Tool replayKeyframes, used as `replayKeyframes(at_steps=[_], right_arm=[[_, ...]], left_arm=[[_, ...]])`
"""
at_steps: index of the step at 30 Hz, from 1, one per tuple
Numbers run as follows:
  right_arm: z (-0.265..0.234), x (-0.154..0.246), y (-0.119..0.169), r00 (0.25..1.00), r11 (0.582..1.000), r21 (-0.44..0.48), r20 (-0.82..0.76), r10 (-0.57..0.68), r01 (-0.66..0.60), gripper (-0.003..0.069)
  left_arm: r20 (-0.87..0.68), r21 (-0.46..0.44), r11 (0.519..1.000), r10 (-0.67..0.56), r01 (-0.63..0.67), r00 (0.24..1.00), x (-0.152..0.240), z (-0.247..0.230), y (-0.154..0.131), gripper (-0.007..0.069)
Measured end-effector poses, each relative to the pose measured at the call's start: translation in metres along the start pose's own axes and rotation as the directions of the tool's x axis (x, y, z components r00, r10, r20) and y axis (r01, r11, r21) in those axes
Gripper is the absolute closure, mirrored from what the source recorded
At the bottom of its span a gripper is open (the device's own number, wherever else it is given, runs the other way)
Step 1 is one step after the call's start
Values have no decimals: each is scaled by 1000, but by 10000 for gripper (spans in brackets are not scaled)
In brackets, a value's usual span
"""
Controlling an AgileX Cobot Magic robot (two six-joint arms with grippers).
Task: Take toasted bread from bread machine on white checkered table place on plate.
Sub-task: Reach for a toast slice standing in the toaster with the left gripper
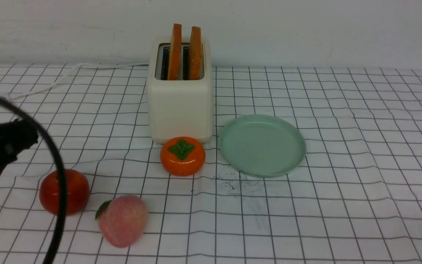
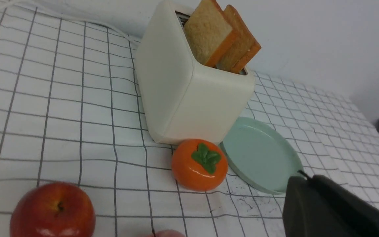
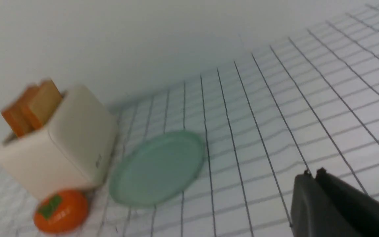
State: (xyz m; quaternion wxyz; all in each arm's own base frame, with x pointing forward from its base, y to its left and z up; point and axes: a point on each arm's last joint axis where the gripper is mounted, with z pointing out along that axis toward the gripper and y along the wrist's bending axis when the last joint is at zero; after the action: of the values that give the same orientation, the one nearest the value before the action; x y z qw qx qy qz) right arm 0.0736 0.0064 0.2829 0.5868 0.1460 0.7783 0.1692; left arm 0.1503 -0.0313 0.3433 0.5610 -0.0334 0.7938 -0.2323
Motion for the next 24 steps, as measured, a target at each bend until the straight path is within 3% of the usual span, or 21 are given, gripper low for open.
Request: replayKeyframes(at_steps=[3,7,11,14,19,24], right_arm=[[6,-18,18,968,993,4,-223,-116,120,659],[18,-34,48,838,968,-86,-487,-247,235,659],[25,-45,65,807,956,-142,-514,-291,255,659],[25,-51,70,816,956,-160,-499,-293,246,657],[23,-52,74,815,958,-183,-505,-283,220,654],[19,-46,79,781,952,-245,-552,-291,181,645]], left_arm=[[-51,21,999,45,-44,998,-11,21,-2,638],[-102,104,985,151,-141,983,-24,60,-18,638],[-91,180,956,249,-230,964,-26,92,-48,638],[-53,174,950,273,-260,961,-32,120,-62,638],[-56,149,967,215,-205,975,-53,162,-63,638],[-266,134,986,132,-99,955,-69,220,-47,522]])
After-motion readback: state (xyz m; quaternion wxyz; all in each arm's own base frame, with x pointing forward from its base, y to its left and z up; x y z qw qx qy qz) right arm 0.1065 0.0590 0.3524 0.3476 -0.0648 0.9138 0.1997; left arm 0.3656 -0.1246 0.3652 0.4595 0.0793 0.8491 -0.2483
